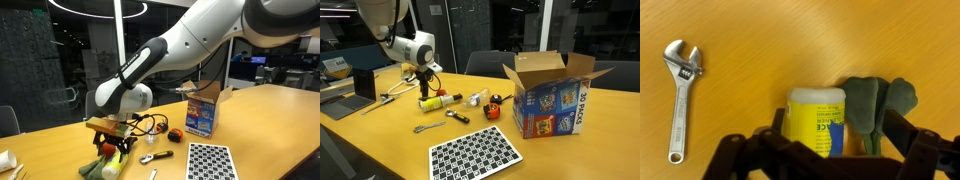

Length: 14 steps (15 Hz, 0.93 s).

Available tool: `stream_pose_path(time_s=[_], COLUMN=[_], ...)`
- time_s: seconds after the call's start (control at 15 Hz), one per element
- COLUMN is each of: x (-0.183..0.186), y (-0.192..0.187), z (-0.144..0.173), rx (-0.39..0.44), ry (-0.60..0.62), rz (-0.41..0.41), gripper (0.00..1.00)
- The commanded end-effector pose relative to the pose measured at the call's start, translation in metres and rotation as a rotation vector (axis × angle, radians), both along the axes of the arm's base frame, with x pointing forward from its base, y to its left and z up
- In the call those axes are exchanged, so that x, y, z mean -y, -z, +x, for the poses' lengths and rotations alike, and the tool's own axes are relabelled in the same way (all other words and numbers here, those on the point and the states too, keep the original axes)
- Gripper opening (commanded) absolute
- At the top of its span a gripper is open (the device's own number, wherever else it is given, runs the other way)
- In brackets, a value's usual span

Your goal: Put the white and yellow bottle on the table into the box

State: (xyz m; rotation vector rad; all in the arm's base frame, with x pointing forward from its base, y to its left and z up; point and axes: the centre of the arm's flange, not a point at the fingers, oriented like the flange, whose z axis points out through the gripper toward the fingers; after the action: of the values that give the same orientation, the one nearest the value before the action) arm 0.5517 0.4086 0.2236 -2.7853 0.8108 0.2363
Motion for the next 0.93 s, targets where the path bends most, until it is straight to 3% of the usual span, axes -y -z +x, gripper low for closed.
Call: stream_pose_path(time_s=[0.0,0.27,0.67,0.73,0.87], x=[-0.009,0.012,0.023,0.023,0.023], y=[0.007,0.021,0.044,0.048,0.052], z=[0.036,0.051,0.051,0.049,0.047], rx=[0.032,0.057,0.007,0.01,-0.004], ry=[-0.02,-0.041,-0.045,-0.048,-0.05], rz=[-0.045,-0.086,-0.067,-0.069,-0.064], gripper=[1.0,1.0,1.0,0.8,0.68])
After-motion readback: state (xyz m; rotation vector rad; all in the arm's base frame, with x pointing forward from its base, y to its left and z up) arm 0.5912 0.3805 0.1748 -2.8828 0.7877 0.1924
